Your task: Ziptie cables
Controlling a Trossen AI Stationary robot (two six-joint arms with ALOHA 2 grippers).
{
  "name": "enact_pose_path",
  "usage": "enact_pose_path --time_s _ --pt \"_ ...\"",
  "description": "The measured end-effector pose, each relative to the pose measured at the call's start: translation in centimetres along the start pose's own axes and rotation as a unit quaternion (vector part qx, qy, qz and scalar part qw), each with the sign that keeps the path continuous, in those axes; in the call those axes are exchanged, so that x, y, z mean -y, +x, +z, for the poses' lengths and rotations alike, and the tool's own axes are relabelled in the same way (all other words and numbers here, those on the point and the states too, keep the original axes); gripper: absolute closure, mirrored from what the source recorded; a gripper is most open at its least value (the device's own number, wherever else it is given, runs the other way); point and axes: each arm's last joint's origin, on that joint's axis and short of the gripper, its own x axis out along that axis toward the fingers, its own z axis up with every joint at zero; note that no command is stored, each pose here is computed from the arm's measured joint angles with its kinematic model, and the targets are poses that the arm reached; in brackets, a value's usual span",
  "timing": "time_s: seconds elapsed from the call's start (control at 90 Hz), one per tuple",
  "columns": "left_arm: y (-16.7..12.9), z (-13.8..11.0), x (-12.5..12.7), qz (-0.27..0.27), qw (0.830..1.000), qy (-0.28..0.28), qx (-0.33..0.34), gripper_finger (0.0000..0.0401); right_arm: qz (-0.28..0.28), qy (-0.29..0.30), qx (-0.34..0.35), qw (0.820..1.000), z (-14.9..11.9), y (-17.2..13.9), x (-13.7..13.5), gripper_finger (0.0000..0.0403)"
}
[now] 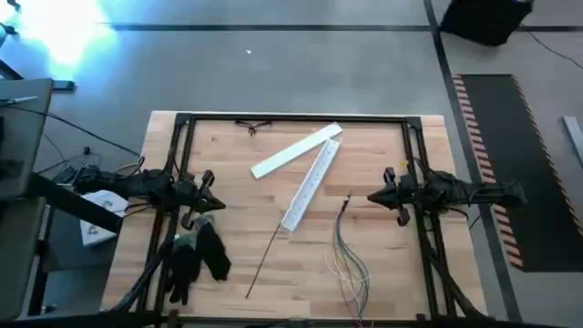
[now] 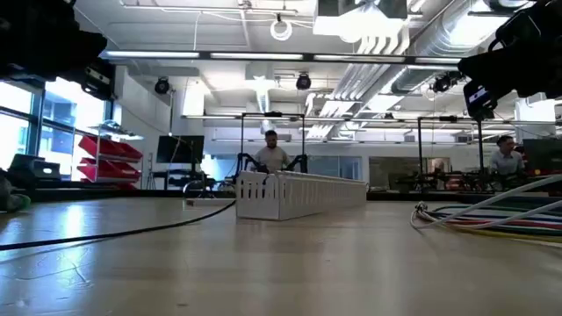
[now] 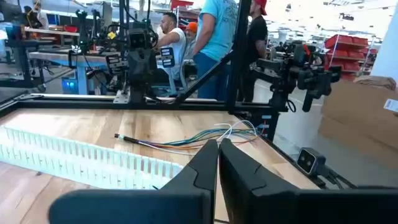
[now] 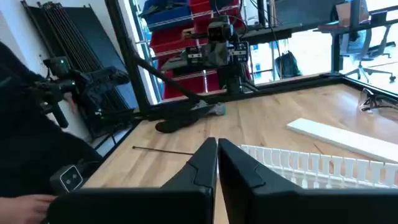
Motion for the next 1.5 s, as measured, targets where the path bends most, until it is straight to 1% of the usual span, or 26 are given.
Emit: enact_pose_path --time_s 0.278,0.322,0.356,0.456,0.522,0.567,0.633,0.733,0.778,0.856,0.978,1.022,1.078,1.156,1.2,1.256,1.378,1.444,1.5 --pt "0.0 0.0 0.0 0.001 1.000 0.001 0.003 0.0401 0.000 0.000 0.000 1.000 0.0 0.0 0.0 0.0403" --pt "0.0 0.2 -0.1 0.019 1.000 0.008 0.011 0.0401 0.000 0.000 0.000 1.000 0.0 0.0 0.0 0.0403" --pt "0.0 0.3 -0.2 0.037 0.999 0.003 0.020 0.0401 0.000 0.000 0.000 1.000 0.0 0.0 0.0 0.0403" --pt "-0.1 0.7 -0.4 0.071 0.994 -0.069 0.047 0.0401 0.000 0.000 0.000 1.000 0.0 0.0 0.0 0.0403" --pt "-0.1 1.3 -0.5 0.103 0.987 -0.087 0.082 0.0401 0.000 0.000 0.000 1.000 0.0 0.0 0.0 0.0403" --pt "-0.2 1.8 -0.6 0.121 0.982 -0.091 0.114 0.0401 0.000 0.000 0.000 1.000 0.0 0.0 0.0 0.0403" --pt "-0.1 2.6 -0.6 0.123 0.979 -0.073 0.148 0.0400 0.000 0.000 0.000 1.000 0.0 0.0 0.0 0.0403" --pt "0.6 3.1 -0.6 0.132 0.977 -0.056 0.158 0.0395 0.000 0.000 0.000 1.000 0.0 0.0 0.0 0.0403" --pt "1.1 3.5 -0.7 0.144 0.976 -0.057 0.150 0.0392 0.000 0.000 0.000 1.000 0.0 0.0 0.0 0.0403" --pt "2.6 4.4 -0.9 0.181 0.975 -0.054 0.115 0.0384 0.000 0.000 0.000 1.000 0.0 0.0 0.0 0.0403" --pt "6.0 5.5 -1.4 0.238 0.969 -0.035 0.049 0.0367 0.000 0.000 0.000 1.000 0.0 0.0 0.0 0.0403" --pt "7.5 5.9 -1.8 0.265 0.963 -0.038 0.033 0.0359 0.000 0.000 0.000 1.000 0.0 0.0 0.0 0.0403" --pt "9.2 6.2 -2.4 0.308 0.950 -0.046 0.018 0.0349 0.000 0.000 0.000 1.000 0.0 0.0 0.0 0.0403" --pt "11.7 6.6 -3.4 0.362 0.931 -0.035 0.001 0.0333 0.000 0.000 0.000 1.000 0.0 0.0 0.0 0.0403" --pt "13.0 6.6 -3.9 0.383 0.923 -0.028 -0.011 0.0323 0.000 0.000 0.000 1.000 0.0 0.0 0.0 0.0403" --pt "14.7 6.5 -4.4 0.383 0.923 -0.023 -0.033 0.0310 0.000 0.000 0.000 1.000 0.0 0.0 0.0 0.0403" --pt "18.5 6.2 -4.8 0.332 0.938 -0.019 -0.097 0.0274 0.000 0.000 0.000 1.000 0.0 0.0 0.0 0.0403" --pt "20.4 5.9 -4.7 0.316 0.939 -0.011 -0.133 0.0250 0.000 0.000 0.000 1.000 0.0 0.0 0.0 0.0403" --pt "22.0 5.4 -4.5 0.312 0.936 0.002 -0.163 0.0228 0.000 0.000 0.000 1.000 0.0 0.0 0.0 0.0403"
